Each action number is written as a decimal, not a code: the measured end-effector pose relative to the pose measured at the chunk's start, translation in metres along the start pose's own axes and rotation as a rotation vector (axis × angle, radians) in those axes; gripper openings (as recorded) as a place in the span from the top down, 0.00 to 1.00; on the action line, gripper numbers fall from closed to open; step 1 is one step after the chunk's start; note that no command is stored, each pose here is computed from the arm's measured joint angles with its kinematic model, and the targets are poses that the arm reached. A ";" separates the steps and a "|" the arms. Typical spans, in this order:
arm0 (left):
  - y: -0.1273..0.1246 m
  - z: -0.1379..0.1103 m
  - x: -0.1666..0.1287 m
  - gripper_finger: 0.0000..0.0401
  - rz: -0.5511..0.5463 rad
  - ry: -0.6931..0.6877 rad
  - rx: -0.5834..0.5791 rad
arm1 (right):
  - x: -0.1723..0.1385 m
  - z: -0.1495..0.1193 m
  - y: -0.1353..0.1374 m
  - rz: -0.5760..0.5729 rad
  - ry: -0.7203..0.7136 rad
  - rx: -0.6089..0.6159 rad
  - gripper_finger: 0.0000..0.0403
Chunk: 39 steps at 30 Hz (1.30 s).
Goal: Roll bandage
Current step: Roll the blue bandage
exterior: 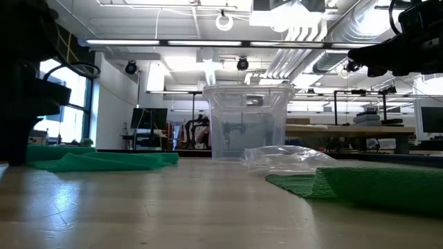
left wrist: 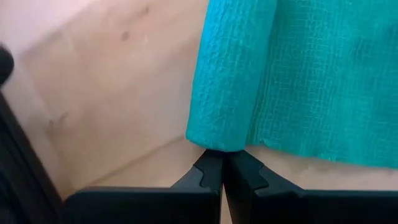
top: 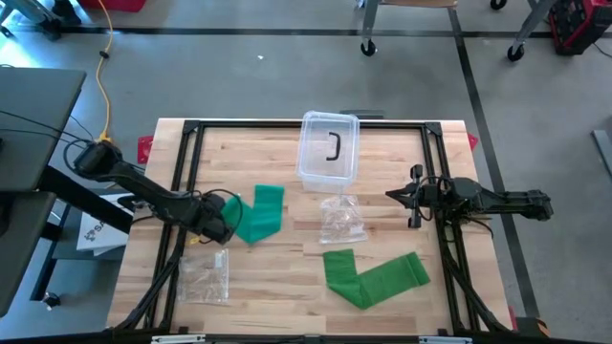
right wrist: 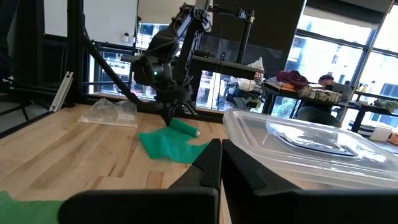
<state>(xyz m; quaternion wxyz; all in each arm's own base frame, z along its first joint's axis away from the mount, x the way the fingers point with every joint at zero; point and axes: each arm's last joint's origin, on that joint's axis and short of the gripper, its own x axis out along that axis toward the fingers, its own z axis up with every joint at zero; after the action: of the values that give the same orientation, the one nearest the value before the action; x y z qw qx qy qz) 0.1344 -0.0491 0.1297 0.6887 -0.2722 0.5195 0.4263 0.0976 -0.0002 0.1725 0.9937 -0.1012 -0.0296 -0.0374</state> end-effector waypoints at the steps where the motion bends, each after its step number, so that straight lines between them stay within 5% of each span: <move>1: -0.001 0.001 0.001 1.00 -0.005 -0.017 0.004 | 0.000 0.000 0.000 0.000 0.000 0.000 1.00; 11: -0.012 0.020 0.003 1.00 -0.081 -0.250 -0.005 | 0.000 0.000 0.000 0.000 -0.001 -0.002 1.00; 20: -0.001 0.021 -0.001 0.99 -0.096 -0.042 0.001 | 0.000 0.000 0.000 0.000 -0.001 -0.003 1.00; 29: 0.020 0.037 -0.006 0.78 -0.057 -0.001 -0.089 | 0.000 0.000 0.000 0.000 -0.001 -0.011 1.00; 39: 0.025 0.058 0.007 0.60 0.000 0.009 0.086 | 0.000 0.000 0.000 0.000 -0.002 -0.018 1.00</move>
<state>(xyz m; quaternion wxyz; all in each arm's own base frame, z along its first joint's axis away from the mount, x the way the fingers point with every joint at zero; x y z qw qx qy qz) 0.1410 0.0127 0.1423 0.6975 -0.2444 0.5403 0.4024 0.0976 -0.0002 0.1726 0.9928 -0.1100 -0.0301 -0.0377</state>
